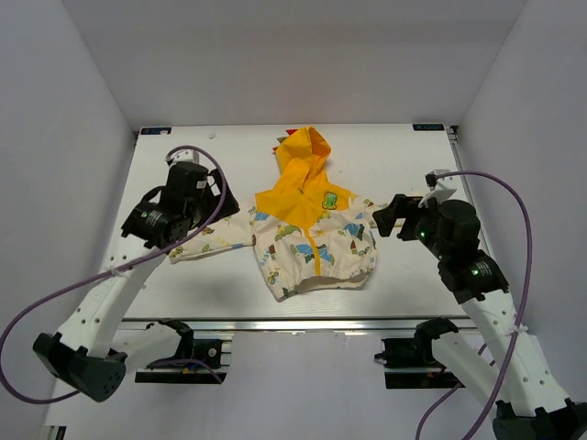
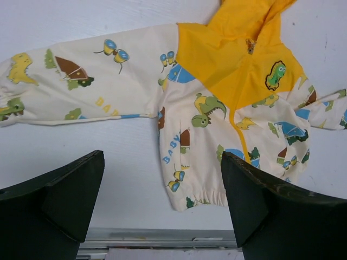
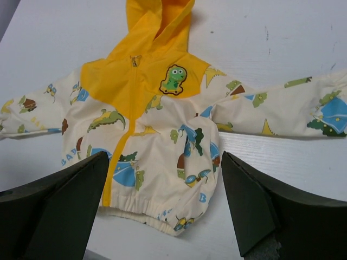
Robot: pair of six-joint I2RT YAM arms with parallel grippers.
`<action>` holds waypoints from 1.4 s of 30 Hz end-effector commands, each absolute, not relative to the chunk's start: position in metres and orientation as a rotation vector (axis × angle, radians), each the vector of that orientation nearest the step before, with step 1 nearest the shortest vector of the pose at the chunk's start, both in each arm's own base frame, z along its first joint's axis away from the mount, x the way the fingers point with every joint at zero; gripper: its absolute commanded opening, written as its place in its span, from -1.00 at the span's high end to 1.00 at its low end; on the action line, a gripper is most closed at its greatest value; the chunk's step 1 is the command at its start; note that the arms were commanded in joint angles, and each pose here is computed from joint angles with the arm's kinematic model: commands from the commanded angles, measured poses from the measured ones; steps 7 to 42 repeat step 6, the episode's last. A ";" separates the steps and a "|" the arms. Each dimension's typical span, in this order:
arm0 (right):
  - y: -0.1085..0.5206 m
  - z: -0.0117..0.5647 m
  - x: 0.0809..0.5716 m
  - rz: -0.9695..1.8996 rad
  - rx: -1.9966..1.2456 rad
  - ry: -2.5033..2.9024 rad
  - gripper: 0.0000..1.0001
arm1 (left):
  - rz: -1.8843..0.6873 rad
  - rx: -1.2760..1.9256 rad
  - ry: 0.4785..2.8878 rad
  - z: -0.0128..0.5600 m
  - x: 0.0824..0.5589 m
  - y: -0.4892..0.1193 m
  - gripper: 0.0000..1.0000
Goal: Zip up the jacket
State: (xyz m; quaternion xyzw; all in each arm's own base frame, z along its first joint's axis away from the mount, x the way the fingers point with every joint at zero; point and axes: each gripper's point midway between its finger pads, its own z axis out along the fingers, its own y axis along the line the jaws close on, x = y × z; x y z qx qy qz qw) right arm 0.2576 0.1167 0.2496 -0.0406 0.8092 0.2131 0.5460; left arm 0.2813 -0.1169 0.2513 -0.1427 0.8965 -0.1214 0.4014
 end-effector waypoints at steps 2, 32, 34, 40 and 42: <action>0.106 0.253 0.254 0.471 -0.032 1.918 -0.79 | -0.241 -0.457 2.215 0.259 0.258 -0.089 -0.96; 0.109 0.253 0.253 0.496 -0.040 1.908 -0.79 | -0.258 -0.452 2.212 0.261 0.257 -0.091 -0.96; 0.109 0.253 0.253 0.496 -0.040 1.908 -0.79 | -0.258 -0.452 2.212 0.261 0.257 -0.091 -0.96; 0.109 0.253 0.253 0.496 -0.040 1.908 -0.79 | -0.258 -0.452 2.212 0.261 0.257 -0.091 -0.96; 0.109 0.253 0.253 0.496 -0.040 1.908 -0.79 | -0.258 -0.452 2.212 0.261 0.257 -0.091 -0.96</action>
